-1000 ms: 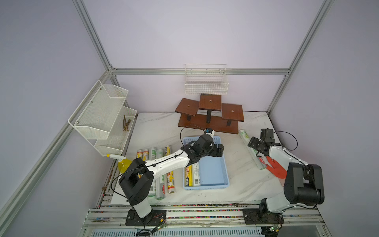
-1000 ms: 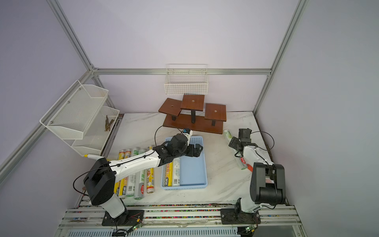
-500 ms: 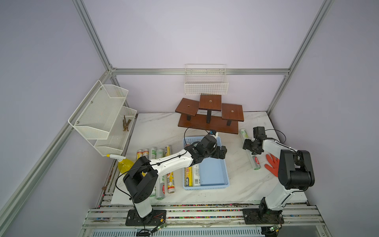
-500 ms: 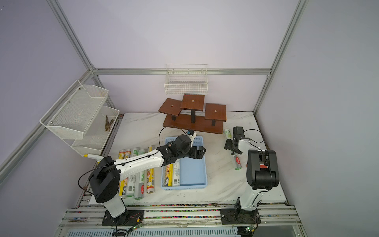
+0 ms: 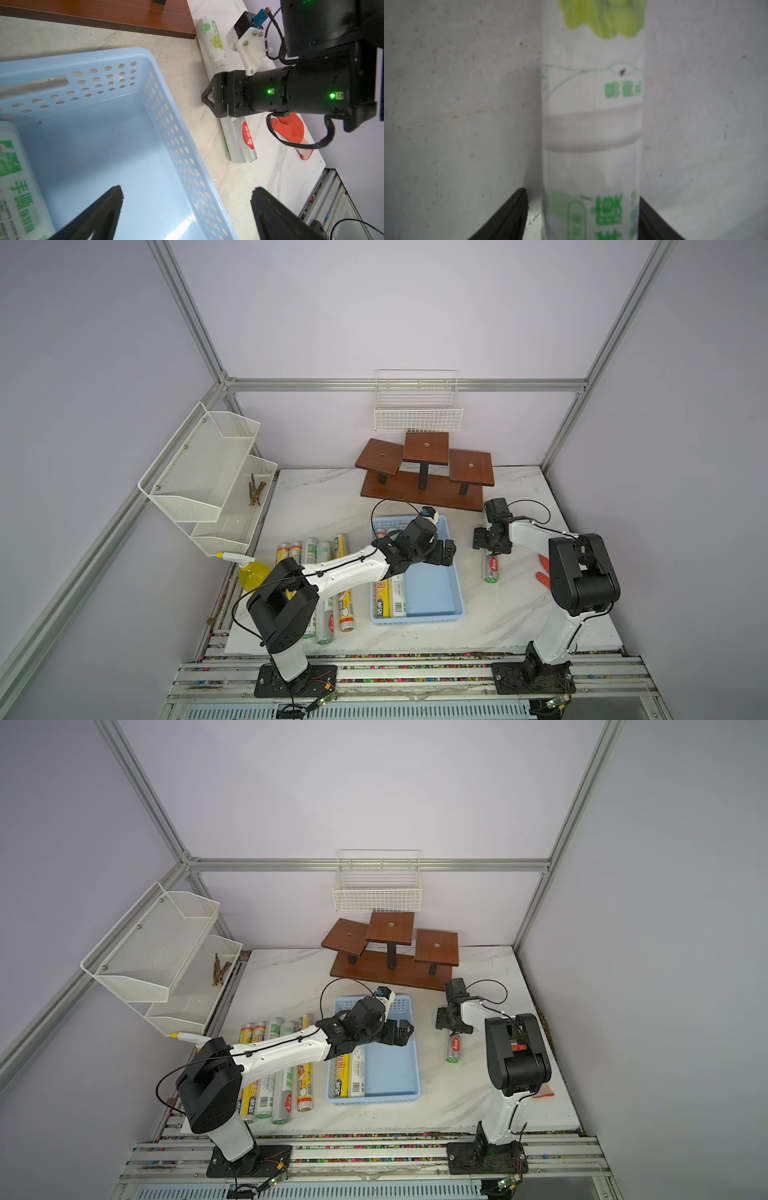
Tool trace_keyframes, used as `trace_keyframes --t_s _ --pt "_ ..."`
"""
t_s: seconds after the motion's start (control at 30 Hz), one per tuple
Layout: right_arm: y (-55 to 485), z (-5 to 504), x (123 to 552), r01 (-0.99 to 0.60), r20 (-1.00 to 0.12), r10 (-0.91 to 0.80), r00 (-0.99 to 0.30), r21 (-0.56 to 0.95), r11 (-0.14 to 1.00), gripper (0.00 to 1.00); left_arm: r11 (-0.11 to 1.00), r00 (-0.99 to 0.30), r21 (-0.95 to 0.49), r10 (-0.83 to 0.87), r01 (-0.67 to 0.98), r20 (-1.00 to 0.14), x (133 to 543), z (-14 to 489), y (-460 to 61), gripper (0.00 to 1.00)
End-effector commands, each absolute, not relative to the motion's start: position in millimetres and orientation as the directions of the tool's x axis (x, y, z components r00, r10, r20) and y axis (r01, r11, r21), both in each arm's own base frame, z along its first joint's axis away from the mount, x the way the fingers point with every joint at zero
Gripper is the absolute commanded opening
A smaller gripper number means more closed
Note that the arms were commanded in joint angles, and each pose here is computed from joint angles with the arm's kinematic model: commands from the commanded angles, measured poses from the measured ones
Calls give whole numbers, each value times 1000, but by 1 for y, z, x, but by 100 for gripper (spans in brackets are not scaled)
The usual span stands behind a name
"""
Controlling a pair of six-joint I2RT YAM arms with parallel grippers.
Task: Put the plastic wrap into the basket
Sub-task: Pick up the plastic wrap from the center of the board.
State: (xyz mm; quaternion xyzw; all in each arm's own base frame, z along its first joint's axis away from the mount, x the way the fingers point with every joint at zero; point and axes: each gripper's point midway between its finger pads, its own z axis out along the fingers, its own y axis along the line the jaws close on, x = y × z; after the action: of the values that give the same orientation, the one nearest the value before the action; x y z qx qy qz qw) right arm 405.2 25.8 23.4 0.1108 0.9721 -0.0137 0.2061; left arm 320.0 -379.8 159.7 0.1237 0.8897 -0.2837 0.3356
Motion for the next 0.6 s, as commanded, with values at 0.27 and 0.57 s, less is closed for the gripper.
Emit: trace_keyframes --t_s 0.27,0.57 --pt "6 11 414 321 -355 316 -880 45 946 63 784 -699 -433 1 444 -715 321 189 -379 100" --pt "3 39 387 316 -398 312 -863 57 947 47 745 -715 -470 14 474 -699 321 190 -397 100"
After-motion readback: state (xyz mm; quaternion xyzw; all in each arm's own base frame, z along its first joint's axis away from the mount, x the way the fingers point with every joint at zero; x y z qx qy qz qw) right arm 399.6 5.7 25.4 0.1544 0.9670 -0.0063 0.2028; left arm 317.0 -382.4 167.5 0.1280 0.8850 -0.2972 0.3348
